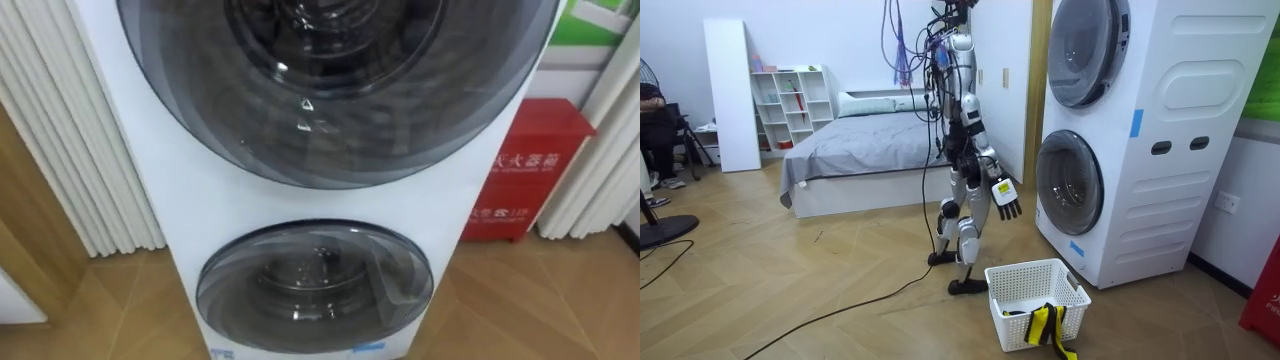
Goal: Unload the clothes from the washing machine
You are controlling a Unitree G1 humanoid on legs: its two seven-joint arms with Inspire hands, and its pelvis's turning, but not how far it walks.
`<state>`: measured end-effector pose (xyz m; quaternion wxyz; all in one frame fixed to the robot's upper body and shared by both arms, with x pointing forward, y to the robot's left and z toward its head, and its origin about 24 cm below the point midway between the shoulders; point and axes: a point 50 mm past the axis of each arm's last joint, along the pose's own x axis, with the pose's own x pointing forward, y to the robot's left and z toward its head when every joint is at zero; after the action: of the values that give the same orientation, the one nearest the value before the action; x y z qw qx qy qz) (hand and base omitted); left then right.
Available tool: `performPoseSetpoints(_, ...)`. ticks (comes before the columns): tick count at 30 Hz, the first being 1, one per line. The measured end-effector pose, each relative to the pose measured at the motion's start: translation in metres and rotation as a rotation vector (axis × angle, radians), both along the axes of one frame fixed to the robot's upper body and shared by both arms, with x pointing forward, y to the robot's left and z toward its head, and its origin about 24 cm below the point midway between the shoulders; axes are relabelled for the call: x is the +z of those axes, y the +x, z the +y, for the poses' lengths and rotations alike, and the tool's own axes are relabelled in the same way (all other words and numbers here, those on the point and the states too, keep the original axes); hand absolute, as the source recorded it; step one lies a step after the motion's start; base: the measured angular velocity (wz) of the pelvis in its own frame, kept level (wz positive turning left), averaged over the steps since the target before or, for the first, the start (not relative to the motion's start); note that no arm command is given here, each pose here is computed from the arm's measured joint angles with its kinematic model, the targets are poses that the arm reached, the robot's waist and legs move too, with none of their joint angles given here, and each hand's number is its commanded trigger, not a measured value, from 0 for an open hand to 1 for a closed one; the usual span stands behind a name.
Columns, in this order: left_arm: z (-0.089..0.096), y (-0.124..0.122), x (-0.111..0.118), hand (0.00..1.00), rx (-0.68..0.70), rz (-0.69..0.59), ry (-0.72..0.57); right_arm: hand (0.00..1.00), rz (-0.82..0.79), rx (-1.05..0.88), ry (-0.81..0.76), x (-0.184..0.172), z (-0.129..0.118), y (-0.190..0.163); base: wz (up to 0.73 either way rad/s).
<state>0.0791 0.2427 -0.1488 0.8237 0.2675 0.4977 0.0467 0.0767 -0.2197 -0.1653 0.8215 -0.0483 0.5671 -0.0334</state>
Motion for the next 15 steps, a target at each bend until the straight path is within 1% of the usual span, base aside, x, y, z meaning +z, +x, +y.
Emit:
performPoseSetpoints(1,0.011,-0.023,-0.003,0.0,0.097,0.05,0.039,0.0,0.01,-0.024,-0.003,-0.001,-0.002,-0.006,-0.07)
performPoseSetpoints(2,0.019,-0.046,-0.005,0.0,0.166,0.108,0.076,0.0,0.015,-0.041,-0.006,-0.001,-0.004,-0.009,-0.05)
performPoseSetpoints(3,0.021,-0.058,-0.006,0.0,0.191,0.141,0.093,0.0,0.019,-0.044,-0.008,-0.001,-0.004,-0.011,0.06)
performPoseSetpoints(4,0.022,-0.077,-0.008,0.0,0.22,0.208,0.111,0.0,0.023,-0.047,-0.011,-0.001,-0.005,-0.013,0.13)
performPoseSetpoints(5,0.021,-0.09,-0.009,0.0,0.241,0.257,0.118,0.0,0.021,-0.047,-0.012,-0.001,-0.005,-0.012,0.11)
performPoseSetpoints(8,0.016,-0.104,-0.011,0.0,0.29,0.322,0.108,0.0,0.031,-0.056,-0.008,-0.002,-0.005,-0.016,0.02)
performPoseSetpoints(15,0.006,-0.097,-0.015,0.0,0.341,0.317,0.074,0.0,0.045,-0.149,0.021,-0.003,-0.004,-0.023,0.0)
